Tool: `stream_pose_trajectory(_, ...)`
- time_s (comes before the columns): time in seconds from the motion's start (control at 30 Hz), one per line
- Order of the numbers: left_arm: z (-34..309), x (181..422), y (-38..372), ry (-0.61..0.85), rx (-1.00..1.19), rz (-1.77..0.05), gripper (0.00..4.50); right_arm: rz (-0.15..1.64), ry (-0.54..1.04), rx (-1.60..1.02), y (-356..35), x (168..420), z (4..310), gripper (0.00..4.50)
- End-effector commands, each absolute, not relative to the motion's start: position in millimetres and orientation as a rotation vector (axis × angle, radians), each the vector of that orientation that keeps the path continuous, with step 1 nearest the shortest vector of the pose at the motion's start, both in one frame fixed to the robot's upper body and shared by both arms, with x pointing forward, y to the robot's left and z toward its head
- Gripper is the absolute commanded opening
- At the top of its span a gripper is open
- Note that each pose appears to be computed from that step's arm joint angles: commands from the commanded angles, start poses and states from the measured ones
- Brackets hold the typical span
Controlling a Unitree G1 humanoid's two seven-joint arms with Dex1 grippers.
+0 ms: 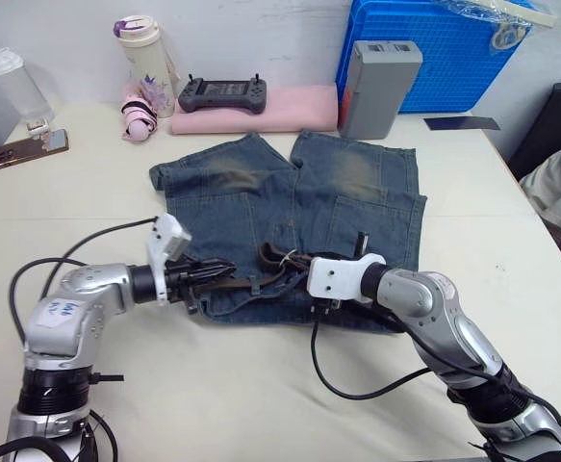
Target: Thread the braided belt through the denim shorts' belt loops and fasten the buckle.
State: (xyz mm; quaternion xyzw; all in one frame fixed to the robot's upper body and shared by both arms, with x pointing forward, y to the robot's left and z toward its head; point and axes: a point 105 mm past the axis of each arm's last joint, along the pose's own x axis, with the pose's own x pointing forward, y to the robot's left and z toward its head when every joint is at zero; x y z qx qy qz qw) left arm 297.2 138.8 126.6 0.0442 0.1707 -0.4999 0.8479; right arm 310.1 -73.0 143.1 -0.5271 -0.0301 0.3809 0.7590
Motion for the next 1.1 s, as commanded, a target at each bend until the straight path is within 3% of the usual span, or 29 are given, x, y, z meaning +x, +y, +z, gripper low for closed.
stream_pose_trajectory(0.03,106.0,293.0,131.3,0.392,0.188,-1.077,0.04,0.783,-0.073,-1.136,-87.3,305.6,151.6,0.0)
stream_pose_trajectory(0.13,78.6,288.1,139.3,0.464,0.321,-1.063,0.04,0.762,-0.044,-1.097,-104.4,296.8,150.1,0.0)
stream_pose_trajectory(0.33,48.2,277.4,160.9,0.532,0.514,-1.042,0.04,0.51,0.231,-1.172,-226.9,284.3,135.1,0.0)
stream_pose_trajectory(0.43,45.0,277.0,162.5,0.527,0.528,-1.032,0.04,0.408,0.292,-1.212,-260.6,284.5,137.1,0.0)
stream_pose_trajectory(0.77,47.2,279.8,163.5,0.498,0.56,-1.014,0.04,0.439,0.199,-1.158,-227.8,290.0,136.5,0.0)
stream_pose_trajectory(0.97,52.8,279.9,168.7,0.479,0.576,-1.004,0.0,0.473,0.254,-1.052,-224.6,276.7,132.6,2.57)
stream_pose_trajectory(1.07,54.7,280.0,168.9,0.474,0.575,-1.004,0.0,0.482,0.223,-1.036,-221.1,272.7,147.3,4.14)
stream_pose_trajectory(1.1,55.0,280.3,169.2,0.472,0.576,-1.003,0.0,0.511,0.171,-1.012,-211.5,270.4,157.6,4.42)
